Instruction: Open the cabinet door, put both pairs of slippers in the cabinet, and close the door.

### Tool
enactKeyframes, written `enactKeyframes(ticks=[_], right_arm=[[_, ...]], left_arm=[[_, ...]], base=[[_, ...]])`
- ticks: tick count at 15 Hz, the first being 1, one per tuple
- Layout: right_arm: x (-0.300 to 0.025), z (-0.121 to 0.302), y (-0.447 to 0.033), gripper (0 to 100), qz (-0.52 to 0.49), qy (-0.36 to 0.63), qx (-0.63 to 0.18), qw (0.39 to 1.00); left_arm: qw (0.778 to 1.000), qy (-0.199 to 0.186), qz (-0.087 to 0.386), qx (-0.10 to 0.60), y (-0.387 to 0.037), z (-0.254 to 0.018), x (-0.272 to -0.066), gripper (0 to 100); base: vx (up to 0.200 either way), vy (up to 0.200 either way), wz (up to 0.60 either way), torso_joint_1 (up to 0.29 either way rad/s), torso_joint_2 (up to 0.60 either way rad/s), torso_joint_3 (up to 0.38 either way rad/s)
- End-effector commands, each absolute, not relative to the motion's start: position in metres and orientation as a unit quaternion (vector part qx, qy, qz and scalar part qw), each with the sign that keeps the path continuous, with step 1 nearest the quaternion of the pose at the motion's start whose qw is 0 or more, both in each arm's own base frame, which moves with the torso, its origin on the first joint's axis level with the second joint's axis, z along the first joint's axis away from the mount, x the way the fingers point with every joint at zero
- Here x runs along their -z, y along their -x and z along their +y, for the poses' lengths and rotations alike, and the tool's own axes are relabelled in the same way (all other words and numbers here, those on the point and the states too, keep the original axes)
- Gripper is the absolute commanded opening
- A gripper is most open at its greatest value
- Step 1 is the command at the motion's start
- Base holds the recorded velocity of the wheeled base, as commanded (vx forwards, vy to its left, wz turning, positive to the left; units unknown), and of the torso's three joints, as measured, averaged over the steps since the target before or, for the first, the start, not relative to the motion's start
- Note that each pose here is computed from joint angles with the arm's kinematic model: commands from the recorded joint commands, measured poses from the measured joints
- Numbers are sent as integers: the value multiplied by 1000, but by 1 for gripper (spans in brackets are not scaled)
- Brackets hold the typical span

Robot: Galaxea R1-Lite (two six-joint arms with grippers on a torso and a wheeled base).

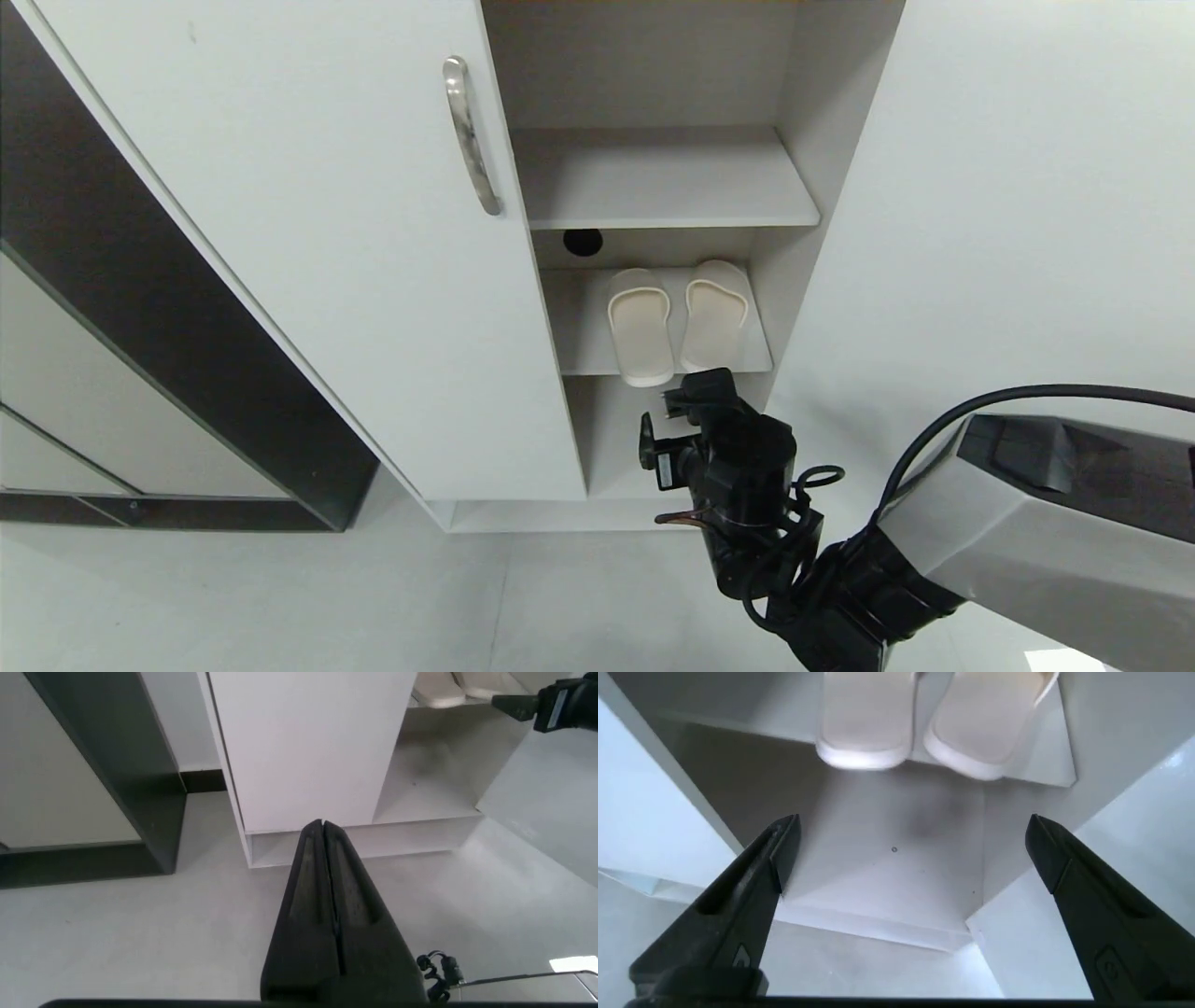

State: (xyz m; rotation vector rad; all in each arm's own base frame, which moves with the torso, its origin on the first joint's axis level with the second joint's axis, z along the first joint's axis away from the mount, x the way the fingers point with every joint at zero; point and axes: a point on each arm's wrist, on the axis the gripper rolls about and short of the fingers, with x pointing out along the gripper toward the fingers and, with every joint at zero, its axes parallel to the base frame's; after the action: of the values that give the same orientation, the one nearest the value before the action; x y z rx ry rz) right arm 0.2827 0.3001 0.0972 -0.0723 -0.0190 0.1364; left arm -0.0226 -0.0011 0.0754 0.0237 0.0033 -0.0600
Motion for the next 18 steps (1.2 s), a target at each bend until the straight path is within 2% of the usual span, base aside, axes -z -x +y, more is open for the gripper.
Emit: enactKeyframes(ticks=[1, 4, 18], right_arm=[[-99, 299, -281, 100, -11, 35, -69, 997], [-100, 300, -280, 100, -11, 35, -71, 997], [-99, 300, -279, 100, -10, 36, -72, 997]], left_arm=[[999, -11, 2, 30, 23, -1, -75, 0], [999, -12, 2, 30, 23, -1, -75, 0], [999, -11, 2, 30, 23, -1, -75, 0]], base=[[0, 0, 0, 0, 0, 0], [0, 0, 0, 1, 1, 35], [0, 0, 0, 2, 4, 194]])
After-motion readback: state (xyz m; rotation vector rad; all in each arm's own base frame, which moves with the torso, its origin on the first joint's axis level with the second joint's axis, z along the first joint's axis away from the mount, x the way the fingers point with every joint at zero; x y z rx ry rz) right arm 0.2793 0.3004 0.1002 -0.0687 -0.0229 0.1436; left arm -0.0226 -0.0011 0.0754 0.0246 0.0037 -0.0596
